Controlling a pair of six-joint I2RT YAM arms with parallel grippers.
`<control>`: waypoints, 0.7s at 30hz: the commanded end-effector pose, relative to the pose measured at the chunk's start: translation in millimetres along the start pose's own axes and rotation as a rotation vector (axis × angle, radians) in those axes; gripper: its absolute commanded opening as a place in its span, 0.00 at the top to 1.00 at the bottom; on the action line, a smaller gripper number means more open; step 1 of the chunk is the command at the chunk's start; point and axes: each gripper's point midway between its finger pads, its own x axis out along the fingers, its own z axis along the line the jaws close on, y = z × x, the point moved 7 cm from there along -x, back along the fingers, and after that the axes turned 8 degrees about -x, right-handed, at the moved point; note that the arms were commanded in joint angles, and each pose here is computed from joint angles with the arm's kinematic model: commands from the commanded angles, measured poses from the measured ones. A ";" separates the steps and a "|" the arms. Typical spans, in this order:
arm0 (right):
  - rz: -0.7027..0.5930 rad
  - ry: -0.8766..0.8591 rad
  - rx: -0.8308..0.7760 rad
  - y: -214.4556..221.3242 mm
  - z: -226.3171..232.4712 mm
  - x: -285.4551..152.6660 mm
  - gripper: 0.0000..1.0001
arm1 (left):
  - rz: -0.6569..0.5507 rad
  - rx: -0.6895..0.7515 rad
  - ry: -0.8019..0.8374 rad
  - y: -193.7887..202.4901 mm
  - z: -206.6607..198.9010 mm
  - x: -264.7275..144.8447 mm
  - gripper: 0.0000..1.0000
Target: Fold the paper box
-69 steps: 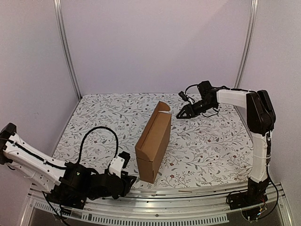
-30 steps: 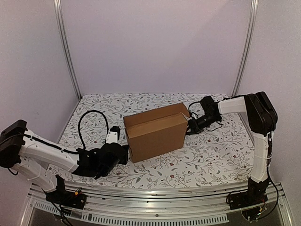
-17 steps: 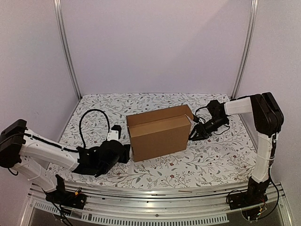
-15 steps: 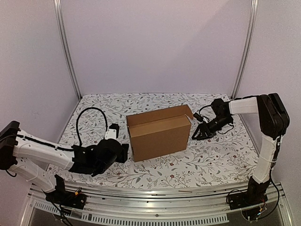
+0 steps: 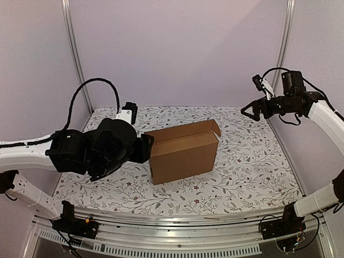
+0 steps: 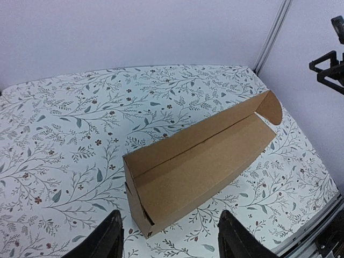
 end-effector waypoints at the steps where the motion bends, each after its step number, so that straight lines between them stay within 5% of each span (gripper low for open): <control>1: -0.031 -0.182 0.031 -16.6 5.8 11.5 0.01 | 0.062 0.080 -0.178 -6.4 -0.2 -3.1 0.41; 4: 0.004 -0.141 -0.015 -22.5 17.6 13.9 0.06 | 0.085 0.042 -0.258 -18.8 -6.5 -3.3 0.44; 9: 0.019 -0.042 -0.123 -31.4 32.5 4.3 0.30 | 0.142 -0.005 -0.323 -19.2 -15.0 6.2 0.48; 13: -0.020 -0.086 -0.127 -35.1 40.9 -3.5 0.36 | 0.220 -0.048 -0.363 -10.9 -10.9 16.1 0.52; 15: -0.020 -0.145 -0.150 -32.3 46.7 -2.2 0.31 | 0.237 -0.066 -0.364 -7.5 -9.8 16.0 0.54; 19: -0.009 -0.161 -0.128 -27.6 45.9 4.2 0.03 | 0.244 -0.080 -0.376 -1.5 -3.2 17.5 0.55; 21: 0.004 -0.160 -0.063 -27.6 40.5 9.7 0.01 | 0.244 -0.072 -0.377 -0.9 -1.3 21.7 0.55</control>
